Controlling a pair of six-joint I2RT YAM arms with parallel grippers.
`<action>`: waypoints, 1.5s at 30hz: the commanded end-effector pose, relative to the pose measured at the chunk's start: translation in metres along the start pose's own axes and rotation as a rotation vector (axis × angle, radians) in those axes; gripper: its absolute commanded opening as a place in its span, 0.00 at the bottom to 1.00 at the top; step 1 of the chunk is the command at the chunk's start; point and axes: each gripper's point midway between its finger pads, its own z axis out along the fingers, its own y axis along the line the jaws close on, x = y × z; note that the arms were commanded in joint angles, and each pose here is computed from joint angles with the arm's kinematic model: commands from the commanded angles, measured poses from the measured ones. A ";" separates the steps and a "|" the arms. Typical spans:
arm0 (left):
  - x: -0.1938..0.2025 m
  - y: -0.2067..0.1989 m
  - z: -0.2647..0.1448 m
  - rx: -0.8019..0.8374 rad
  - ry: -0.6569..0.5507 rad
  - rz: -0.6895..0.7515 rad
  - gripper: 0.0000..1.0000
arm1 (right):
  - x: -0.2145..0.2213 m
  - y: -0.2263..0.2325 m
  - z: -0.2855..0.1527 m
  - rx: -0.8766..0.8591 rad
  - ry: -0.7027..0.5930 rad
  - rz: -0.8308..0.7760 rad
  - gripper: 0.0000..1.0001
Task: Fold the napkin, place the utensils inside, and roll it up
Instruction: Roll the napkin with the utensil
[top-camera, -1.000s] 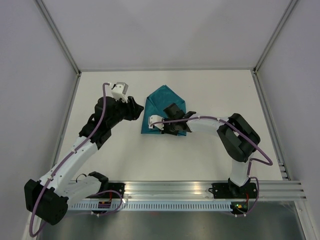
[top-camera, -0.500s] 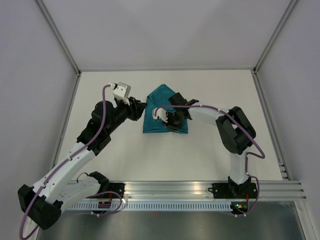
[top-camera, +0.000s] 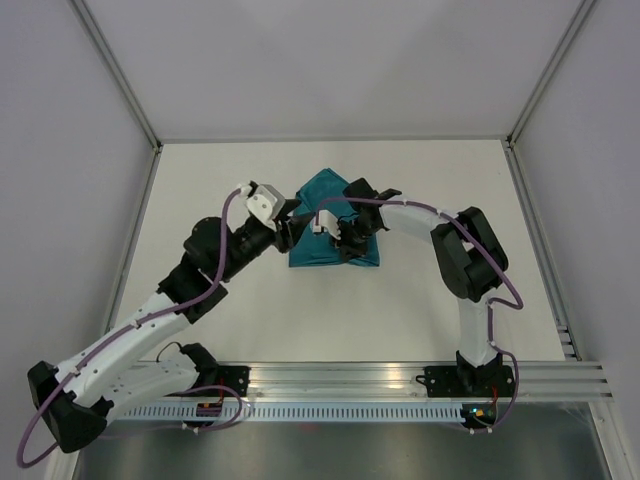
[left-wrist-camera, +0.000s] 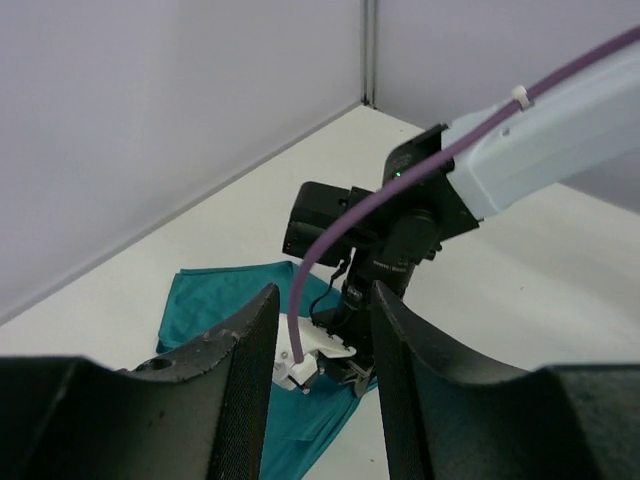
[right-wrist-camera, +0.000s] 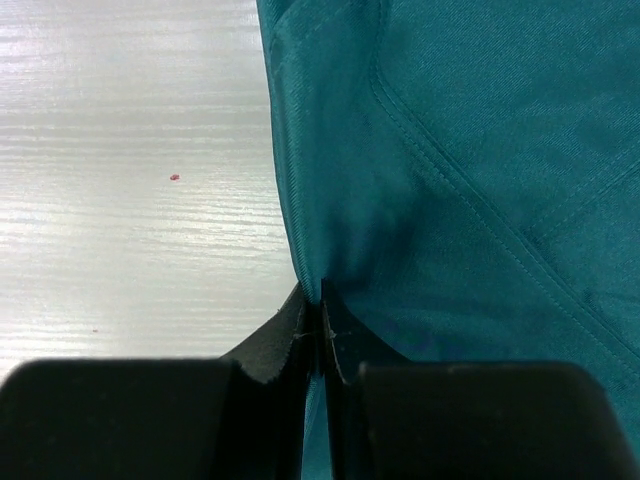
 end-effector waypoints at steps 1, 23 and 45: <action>0.014 -0.009 0.012 0.007 0.009 0.173 0.47 | 0.085 0.037 0.015 -0.172 0.249 0.147 0.13; 0.186 -0.058 0.046 0.184 0.440 0.582 0.48 | 0.090 0.022 0.015 -0.294 0.266 0.236 0.12; 0.145 -0.048 0.055 0.069 0.261 0.514 0.53 | 0.010 -0.026 -0.035 -0.028 0.043 0.213 0.44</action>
